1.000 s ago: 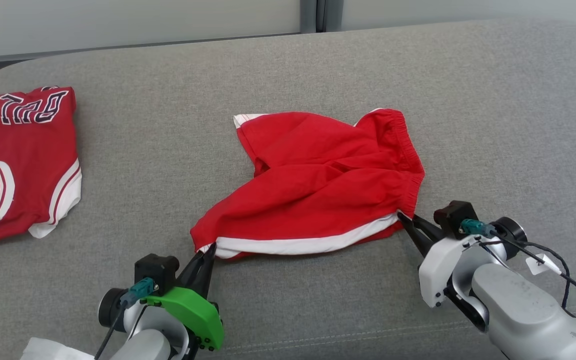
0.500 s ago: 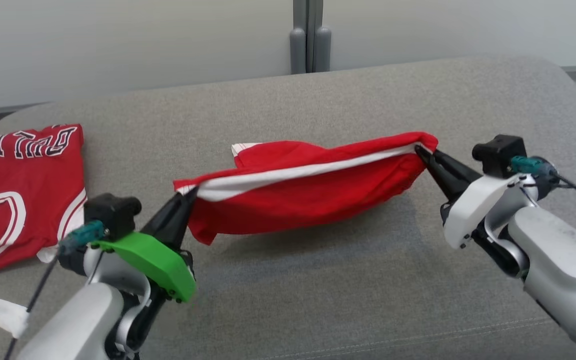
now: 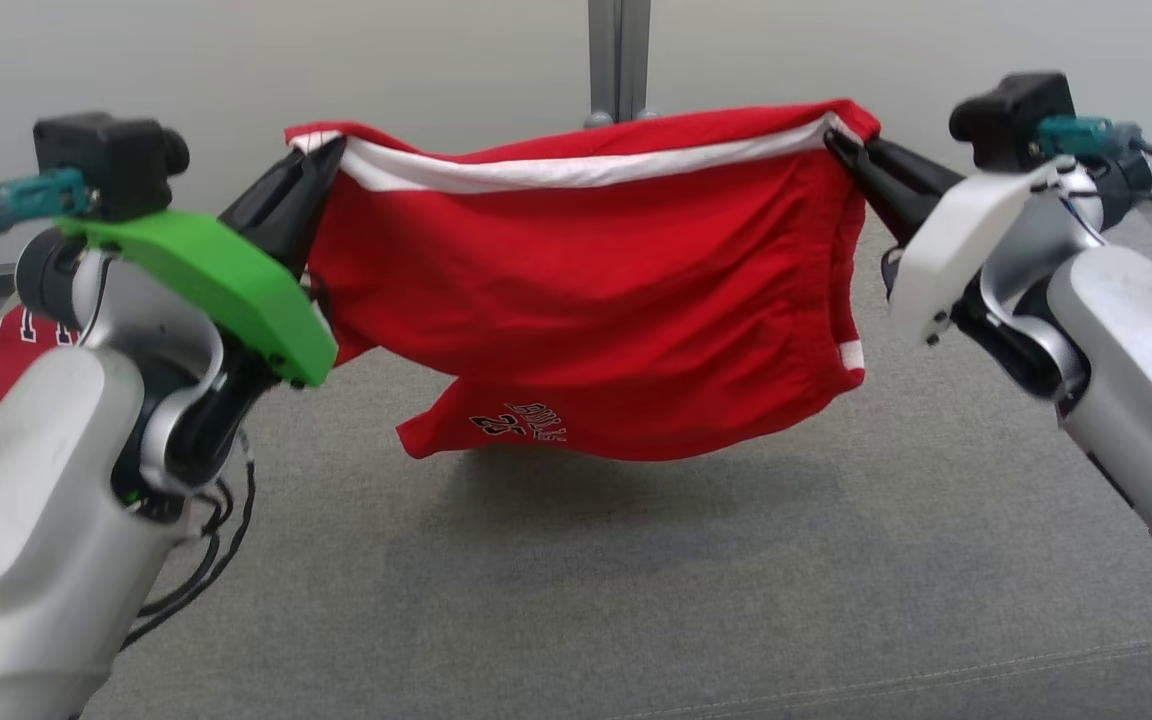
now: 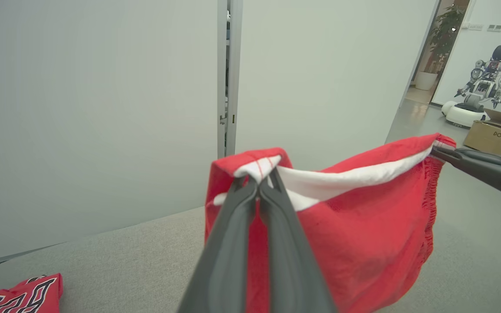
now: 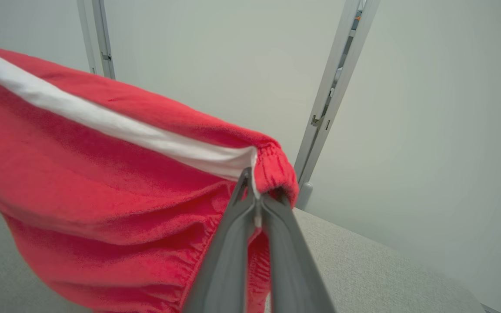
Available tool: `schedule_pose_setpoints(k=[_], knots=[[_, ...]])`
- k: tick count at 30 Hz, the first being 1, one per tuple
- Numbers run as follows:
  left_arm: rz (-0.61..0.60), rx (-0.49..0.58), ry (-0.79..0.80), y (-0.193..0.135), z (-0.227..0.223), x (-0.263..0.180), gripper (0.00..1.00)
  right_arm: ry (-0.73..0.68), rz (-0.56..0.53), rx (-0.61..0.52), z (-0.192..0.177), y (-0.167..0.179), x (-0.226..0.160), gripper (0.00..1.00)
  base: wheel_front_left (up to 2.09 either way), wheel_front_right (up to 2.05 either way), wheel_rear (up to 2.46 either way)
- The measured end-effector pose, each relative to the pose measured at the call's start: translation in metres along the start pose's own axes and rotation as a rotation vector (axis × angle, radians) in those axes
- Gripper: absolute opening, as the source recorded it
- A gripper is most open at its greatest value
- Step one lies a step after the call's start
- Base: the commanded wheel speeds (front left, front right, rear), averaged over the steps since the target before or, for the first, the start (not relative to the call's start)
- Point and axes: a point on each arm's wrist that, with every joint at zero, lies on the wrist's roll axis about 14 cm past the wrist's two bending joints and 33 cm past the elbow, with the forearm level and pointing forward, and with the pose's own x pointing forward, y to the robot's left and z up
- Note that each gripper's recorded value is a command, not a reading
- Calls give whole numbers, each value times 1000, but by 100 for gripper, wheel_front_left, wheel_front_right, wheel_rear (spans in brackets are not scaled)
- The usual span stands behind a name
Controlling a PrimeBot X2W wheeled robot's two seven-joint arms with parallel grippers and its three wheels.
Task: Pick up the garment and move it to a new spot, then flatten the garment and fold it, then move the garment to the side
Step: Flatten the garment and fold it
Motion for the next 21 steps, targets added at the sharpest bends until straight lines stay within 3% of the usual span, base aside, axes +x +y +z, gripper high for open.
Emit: schedule_pose_setpoints(k=[5, 11, 13, 16, 21], knots=[[29, -23, -15, 13, 20, 40, 0, -10, -51, -15, 24, -24, 38, 0, 0, 0, 0], [101, 87, -324, 37, 106, 85, 0, -204, -156, -126, 90, -67, 91, 0, 0, 0, 0], [111, 117, -355, 46, 109, 94, 0, -234, -171, -149, 92, -73, 104, 0, 0, 0, 0], [112, 125, -343, 60, 94, 109, 0, -239, -183, -156, 79, -80, 124, 0, 0, 0, 0], [132, 104, -205, 92, 29, 127, 0, -141, -184, -95, 9, -84, 151, 0, 0, 0, 0]])
